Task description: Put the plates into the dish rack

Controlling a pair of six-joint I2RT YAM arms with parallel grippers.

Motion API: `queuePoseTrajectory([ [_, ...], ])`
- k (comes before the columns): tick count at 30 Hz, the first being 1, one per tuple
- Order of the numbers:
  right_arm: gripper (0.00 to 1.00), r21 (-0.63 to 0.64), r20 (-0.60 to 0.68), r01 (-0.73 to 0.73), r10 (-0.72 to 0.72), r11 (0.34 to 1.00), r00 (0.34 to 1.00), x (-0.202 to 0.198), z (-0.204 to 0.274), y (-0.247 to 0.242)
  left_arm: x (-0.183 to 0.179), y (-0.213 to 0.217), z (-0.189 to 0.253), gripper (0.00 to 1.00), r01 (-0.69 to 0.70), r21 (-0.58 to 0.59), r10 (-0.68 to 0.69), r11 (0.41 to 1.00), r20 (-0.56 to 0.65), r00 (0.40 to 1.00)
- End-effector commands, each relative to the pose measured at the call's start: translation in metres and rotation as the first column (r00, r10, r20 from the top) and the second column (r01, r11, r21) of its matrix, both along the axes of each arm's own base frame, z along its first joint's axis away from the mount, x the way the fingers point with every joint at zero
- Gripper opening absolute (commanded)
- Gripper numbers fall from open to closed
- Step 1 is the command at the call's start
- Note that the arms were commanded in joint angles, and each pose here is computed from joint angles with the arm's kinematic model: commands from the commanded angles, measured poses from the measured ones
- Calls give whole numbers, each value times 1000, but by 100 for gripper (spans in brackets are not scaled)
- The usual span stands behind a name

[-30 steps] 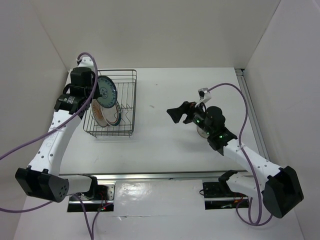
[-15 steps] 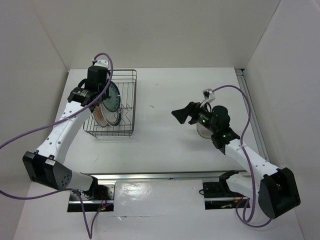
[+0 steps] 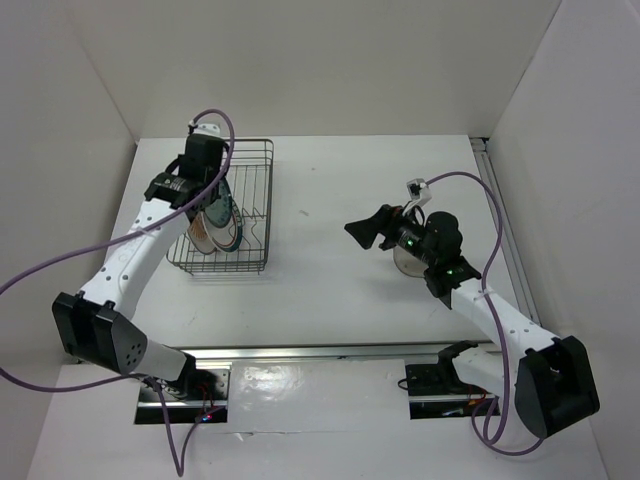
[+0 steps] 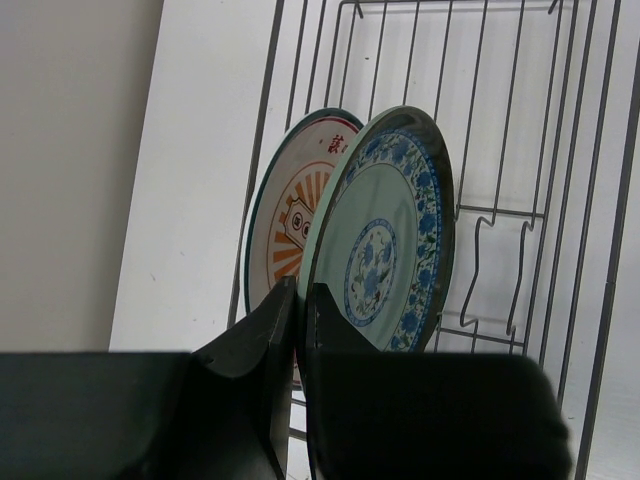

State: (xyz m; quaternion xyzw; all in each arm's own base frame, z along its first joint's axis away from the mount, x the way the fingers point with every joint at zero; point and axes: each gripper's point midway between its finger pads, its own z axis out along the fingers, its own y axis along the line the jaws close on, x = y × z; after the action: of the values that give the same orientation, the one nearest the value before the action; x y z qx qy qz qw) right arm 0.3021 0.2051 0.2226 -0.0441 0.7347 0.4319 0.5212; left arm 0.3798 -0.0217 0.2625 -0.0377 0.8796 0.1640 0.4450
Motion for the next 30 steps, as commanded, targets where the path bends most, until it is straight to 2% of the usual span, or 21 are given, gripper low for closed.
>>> queuePoseTrajectory([
  [1,100,27,74,-10,8,1000,997,-1,19,0,6,-3,-2,0,-15,2,15,1000,16,1000],
  [19,100,40,88,0,-4,999,996,0,23,-8,13,-18,-47,0,-5,56,11,998,-96,995],
  [21,100,40,88,10,-13,999,996,1,23,-10,14,-22,-53,15,1,70,7,998,-112,994],
  [23,100,40,88,10,-13,999,996,1,23,-10,13,-25,-58,24,11,77,-1,997,-129,992],
  [24,100,40,88,10,-13,999,996,1,23,-10,13,-26,-58,35,17,70,-8,997,-131,991],
  [28,100,31,86,10,-12,999,996,-1,20,-11,14,-30,-63,48,31,59,-22,998,-145,989],
  [30,100,19,79,40,-42,999,996,4,17,-17,15,-32,-67,50,38,54,-29,998,-157,987],
])
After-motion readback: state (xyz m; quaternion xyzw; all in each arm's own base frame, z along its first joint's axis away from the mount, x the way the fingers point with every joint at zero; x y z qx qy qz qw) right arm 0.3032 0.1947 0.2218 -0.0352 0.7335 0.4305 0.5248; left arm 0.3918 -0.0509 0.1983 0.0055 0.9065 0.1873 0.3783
